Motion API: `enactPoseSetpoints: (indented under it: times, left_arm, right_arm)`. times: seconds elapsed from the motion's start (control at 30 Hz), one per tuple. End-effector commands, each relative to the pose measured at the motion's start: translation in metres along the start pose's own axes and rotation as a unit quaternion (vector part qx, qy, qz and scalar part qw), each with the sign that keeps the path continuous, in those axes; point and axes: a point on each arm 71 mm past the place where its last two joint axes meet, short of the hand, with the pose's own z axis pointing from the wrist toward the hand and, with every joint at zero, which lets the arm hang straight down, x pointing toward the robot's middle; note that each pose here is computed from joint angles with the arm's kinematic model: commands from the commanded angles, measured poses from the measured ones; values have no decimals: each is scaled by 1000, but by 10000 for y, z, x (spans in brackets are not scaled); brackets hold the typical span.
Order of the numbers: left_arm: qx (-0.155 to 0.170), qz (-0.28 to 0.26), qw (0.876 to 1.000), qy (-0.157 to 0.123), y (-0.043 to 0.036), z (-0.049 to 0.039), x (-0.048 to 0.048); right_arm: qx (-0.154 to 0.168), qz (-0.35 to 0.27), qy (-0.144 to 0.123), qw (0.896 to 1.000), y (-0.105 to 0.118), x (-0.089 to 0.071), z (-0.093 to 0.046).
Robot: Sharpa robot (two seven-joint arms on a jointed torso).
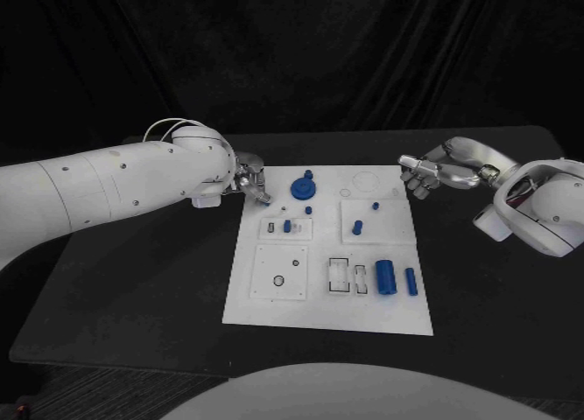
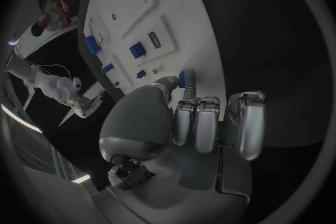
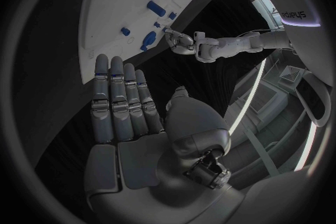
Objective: Assemble the parts on the task board
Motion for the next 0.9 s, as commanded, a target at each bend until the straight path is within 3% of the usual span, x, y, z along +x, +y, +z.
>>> enactPoseSetpoints:
  times: [0.03, 0.43, 0.63, 0.9]
  left_arm:
    - [16, 2, 1000, -3, -21, 3, 13]
    - [12, -17, 999, -46, 105, -67, -22]
    - [7, -72, 996, -60, 206, -206, -16]
    - [12, -88, 995, -49, 226, -367, -12]
  right_arm:
    - [13, 1, 5, 1000, -24, 16, 0]
    - [18, 1, 6, 1000, -40, 16, -7]
    - [24, 1, 7, 1000, -54, 12, -19]
    - [26, 2, 3, 1000, -54, 7, -29]
